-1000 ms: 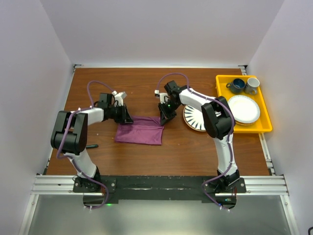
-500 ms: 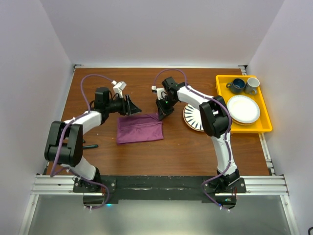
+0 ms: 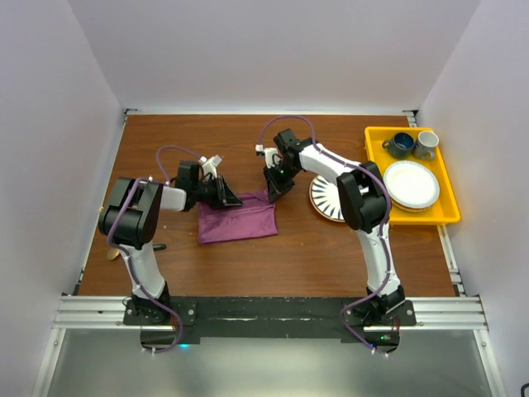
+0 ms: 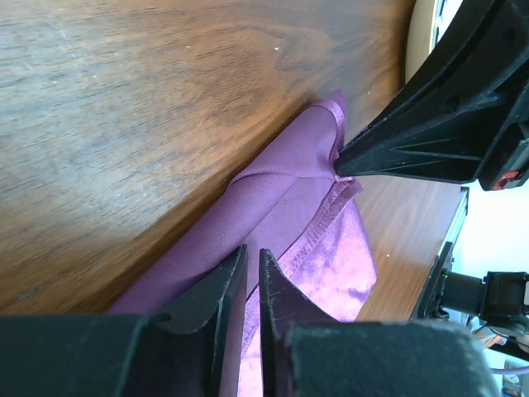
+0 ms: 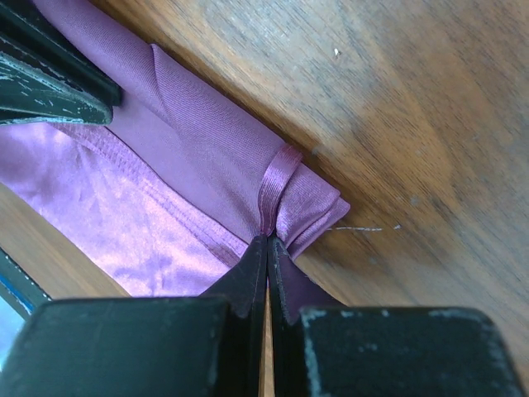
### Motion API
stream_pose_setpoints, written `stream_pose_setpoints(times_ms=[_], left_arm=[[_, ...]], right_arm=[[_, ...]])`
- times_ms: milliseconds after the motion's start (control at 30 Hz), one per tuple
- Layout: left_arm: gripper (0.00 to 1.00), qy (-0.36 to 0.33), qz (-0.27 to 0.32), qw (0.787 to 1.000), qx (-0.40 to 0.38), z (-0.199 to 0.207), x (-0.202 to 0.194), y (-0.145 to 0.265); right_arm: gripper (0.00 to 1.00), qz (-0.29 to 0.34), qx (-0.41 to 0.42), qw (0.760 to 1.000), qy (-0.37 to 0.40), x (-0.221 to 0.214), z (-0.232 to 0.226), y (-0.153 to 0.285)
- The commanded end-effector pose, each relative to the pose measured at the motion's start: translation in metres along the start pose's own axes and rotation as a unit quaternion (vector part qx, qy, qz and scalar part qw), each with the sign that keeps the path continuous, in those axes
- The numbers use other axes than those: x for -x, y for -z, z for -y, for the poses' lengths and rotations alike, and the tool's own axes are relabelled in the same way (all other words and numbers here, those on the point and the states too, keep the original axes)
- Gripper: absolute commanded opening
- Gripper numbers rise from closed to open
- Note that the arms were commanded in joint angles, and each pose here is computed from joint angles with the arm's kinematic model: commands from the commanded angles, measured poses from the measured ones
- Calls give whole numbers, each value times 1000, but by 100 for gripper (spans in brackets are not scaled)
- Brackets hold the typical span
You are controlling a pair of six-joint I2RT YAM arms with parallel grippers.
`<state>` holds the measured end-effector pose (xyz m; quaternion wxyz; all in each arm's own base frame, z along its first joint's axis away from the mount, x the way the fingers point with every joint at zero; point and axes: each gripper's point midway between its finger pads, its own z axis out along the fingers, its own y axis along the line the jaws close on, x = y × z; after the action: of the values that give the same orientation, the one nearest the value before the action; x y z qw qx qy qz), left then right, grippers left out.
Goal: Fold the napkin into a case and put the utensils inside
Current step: Smooth out the 2/3-rectangle-folded napkin at the center of the board.
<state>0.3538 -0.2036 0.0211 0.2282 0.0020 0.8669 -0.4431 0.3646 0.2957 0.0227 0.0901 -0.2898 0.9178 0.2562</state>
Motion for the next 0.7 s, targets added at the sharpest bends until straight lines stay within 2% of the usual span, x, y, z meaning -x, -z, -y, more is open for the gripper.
stream_pose_setpoints(times_ms=[0, 67, 100, 367, 533, 567, 667], left_arm=[[15, 30, -20, 998, 48, -31, -20, -2], [14, 40, -28, 997, 54, -38, -27, -3], [13, 36, -29, 997, 60, -43, -27, -2], [9, 29, -41, 996, 70, -51, -31, 0], [8, 22, -45, 996, 78, -55, -35, 1], [8, 19, -45, 996, 78, -55, -35, 2], [8, 18, -47, 996, 80, -56, -37, 2]], right_arm=[[0, 7, -4, 1000, 13, 14, 1, 10], [7, 1, 1, 1000, 12, 14, -3, 21], [15, 15, 11, 1000, 18, 23, -9, 32], [35, 89, 58, 994, 35, 66, -30, 92], [43, 147, 131, 980, -36, 99, -55, 80], [43, 138, 150, 977, -59, 100, -62, 71], [43, 125, 177, 974, -64, 97, -76, 53]])
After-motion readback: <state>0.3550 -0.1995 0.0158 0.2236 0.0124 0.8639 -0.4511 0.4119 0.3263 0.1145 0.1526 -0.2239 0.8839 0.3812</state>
